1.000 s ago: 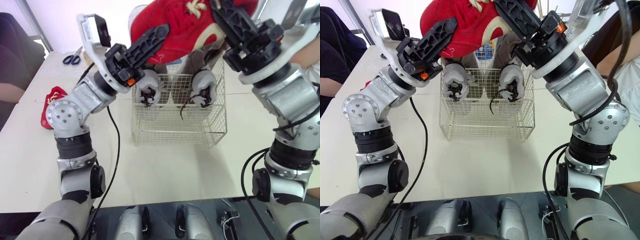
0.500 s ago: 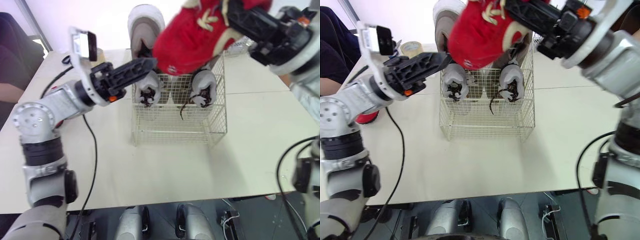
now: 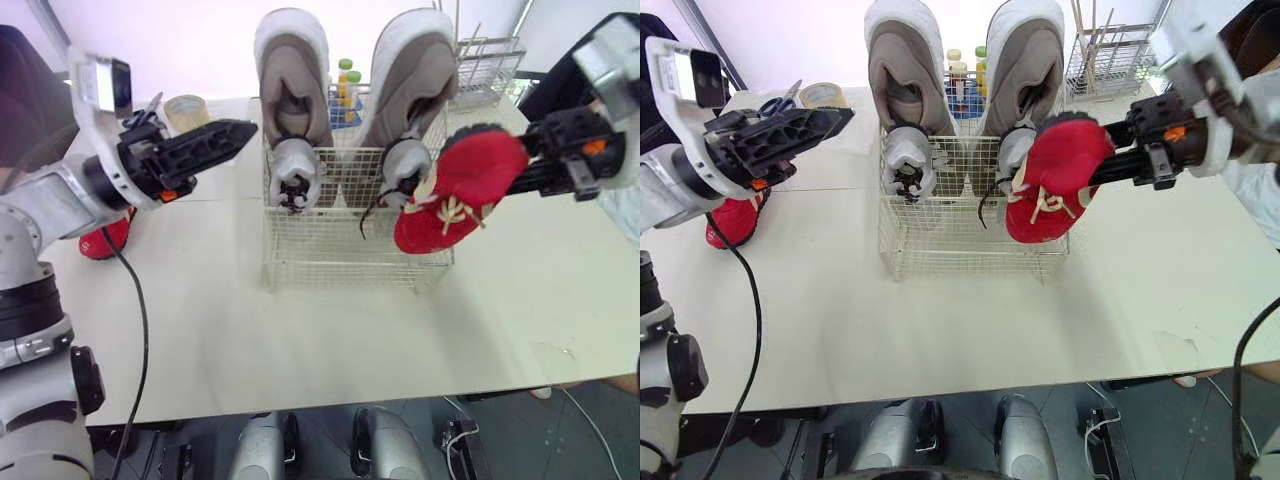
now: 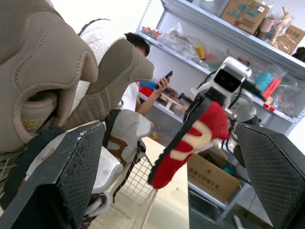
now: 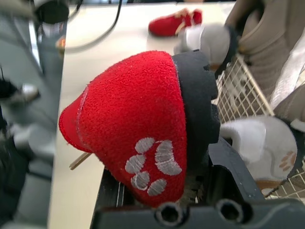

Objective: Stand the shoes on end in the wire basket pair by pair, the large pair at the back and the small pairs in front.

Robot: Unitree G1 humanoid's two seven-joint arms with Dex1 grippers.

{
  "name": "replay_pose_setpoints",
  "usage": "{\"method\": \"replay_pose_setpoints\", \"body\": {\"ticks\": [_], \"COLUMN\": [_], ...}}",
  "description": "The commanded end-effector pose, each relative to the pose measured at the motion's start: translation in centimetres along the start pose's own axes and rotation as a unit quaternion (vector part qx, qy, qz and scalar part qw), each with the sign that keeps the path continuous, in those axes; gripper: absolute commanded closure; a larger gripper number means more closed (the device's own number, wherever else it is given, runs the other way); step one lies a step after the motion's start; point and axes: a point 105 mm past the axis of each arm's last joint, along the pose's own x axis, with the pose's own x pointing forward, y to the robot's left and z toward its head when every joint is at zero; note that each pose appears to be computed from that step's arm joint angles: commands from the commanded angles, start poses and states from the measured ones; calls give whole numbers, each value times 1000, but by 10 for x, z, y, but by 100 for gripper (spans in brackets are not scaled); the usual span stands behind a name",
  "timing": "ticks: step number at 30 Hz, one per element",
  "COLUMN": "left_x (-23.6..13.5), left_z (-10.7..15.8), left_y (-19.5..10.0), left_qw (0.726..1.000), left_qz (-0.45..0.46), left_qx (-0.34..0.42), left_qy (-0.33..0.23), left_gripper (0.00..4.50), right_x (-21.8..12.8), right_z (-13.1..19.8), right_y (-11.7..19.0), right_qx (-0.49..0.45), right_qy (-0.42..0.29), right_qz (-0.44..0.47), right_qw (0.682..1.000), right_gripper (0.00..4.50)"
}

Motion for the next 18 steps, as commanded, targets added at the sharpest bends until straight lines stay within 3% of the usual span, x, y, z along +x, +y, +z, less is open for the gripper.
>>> {"method": "replay_pose_setpoints", "body": {"ticks": [1,18], "left_x": [1,6], "left_z": [6,0], "left_y": [-10,-13], "left_qw": [1000,999], "left_qz": [-7,3], "left_qx": [26,33], "left_qy": [-13,-17], "left_gripper": [2,2], "right_x": [2,36], "right_z": [0,-42], "right_y": [-6,-7], "right_qx": [-64,-73], "right_qy": [29,75], "right_qz": [8,59], "right_qw": [997,993], "right_gripper": [382,382]}}
